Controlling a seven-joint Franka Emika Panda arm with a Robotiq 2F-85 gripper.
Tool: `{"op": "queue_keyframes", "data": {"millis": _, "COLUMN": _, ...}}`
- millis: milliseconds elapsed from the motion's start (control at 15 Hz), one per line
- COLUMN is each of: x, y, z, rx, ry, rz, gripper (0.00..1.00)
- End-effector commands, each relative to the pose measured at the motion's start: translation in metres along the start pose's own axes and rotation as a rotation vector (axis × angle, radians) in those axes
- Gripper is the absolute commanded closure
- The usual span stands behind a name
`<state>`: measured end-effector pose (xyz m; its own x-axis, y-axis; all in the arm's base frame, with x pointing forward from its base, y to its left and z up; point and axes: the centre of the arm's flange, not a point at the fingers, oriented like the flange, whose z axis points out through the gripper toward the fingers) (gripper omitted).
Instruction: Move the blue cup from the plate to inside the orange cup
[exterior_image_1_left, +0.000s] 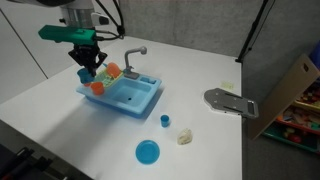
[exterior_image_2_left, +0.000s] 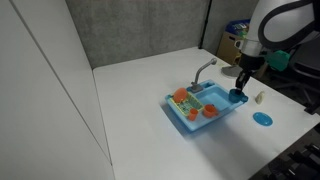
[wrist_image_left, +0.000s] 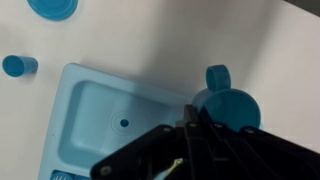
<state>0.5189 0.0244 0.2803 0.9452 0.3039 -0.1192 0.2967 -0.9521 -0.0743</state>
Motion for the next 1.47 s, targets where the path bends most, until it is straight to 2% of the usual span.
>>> {"op": "queue_keyframes", "data": {"millis": 0, "x": 0.02, "y": -0.004, "z": 0.006, "rx": 0.001, "ry": -0.003, "rz": 0.0, "gripper": 0.97}}
{"op": "queue_keyframes", "data": {"millis": 733, "x": 0.052, "y": -0.032, "z": 0.02, "rx": -0.037, "ry": 0.047, "rz": 0.035, "gripper": 0.97}}
{"op": "queue_keyframes", "data": {"millis": 1400, "x": 0.065, "y": -0.024, "z": 0.047, "rx": -0.03, "ry": 0.05, "rz": 0.054, "gripper": 0.97}}
